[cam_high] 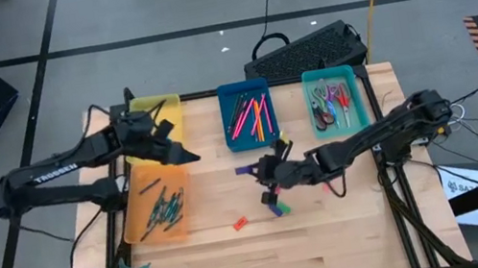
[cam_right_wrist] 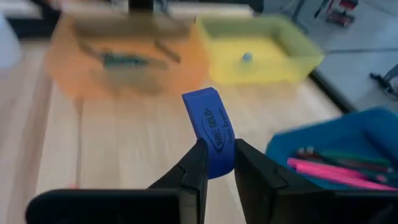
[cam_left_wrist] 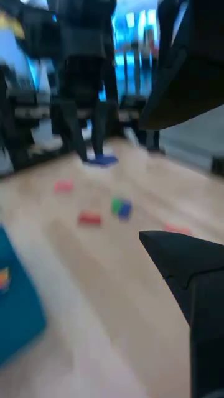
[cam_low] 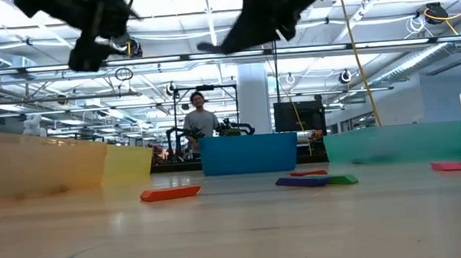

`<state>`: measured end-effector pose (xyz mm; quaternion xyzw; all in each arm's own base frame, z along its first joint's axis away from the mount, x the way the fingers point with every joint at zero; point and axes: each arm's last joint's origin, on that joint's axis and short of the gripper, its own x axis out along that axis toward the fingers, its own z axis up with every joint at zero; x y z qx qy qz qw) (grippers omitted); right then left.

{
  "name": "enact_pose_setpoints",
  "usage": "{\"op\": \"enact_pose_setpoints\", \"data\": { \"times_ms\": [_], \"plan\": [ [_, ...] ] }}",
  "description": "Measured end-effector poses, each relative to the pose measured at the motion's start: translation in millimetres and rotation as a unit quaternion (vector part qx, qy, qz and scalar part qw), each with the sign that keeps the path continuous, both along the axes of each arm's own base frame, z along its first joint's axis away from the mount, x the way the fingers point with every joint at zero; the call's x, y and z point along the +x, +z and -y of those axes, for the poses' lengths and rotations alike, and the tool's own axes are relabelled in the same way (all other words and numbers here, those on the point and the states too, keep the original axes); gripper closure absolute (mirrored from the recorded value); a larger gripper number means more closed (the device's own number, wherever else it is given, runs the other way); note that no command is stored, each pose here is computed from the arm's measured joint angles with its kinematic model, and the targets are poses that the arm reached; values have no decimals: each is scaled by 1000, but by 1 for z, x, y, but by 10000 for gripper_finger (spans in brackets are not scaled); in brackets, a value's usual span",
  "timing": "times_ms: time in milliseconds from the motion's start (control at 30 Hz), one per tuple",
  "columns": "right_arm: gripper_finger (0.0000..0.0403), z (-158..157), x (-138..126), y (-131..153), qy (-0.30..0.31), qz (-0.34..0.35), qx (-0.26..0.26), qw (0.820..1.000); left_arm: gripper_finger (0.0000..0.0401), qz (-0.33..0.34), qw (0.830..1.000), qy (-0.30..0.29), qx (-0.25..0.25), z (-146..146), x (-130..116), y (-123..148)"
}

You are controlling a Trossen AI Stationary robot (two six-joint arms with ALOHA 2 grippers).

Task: Sort crayons/erasers/pens/pencils in bins
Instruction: Put the top purple eraser into the yellow bin

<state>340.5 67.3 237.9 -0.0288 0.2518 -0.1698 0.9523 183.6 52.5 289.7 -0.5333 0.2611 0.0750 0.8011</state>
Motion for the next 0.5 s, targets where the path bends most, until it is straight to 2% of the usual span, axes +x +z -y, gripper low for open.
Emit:
{"op": "enact_pose_setpoints", "data": {
  "times_ms": [167, 367, 500],
  "plan": [
    [346, 5, 3, 13, -5, 48, -2, 999, 123, 57, 997, 3, -49, 8, 32, 3],
    [346, 9, 6, 20, -32, 82, -30, 996, 123, 63, 995, 5, -83, 18, 74, -17],
    [346, 9, 6, 21, -40, 82, -41, 995, 123, 98, 990, 2, -100, 20, 96, -25]
  ]
}}
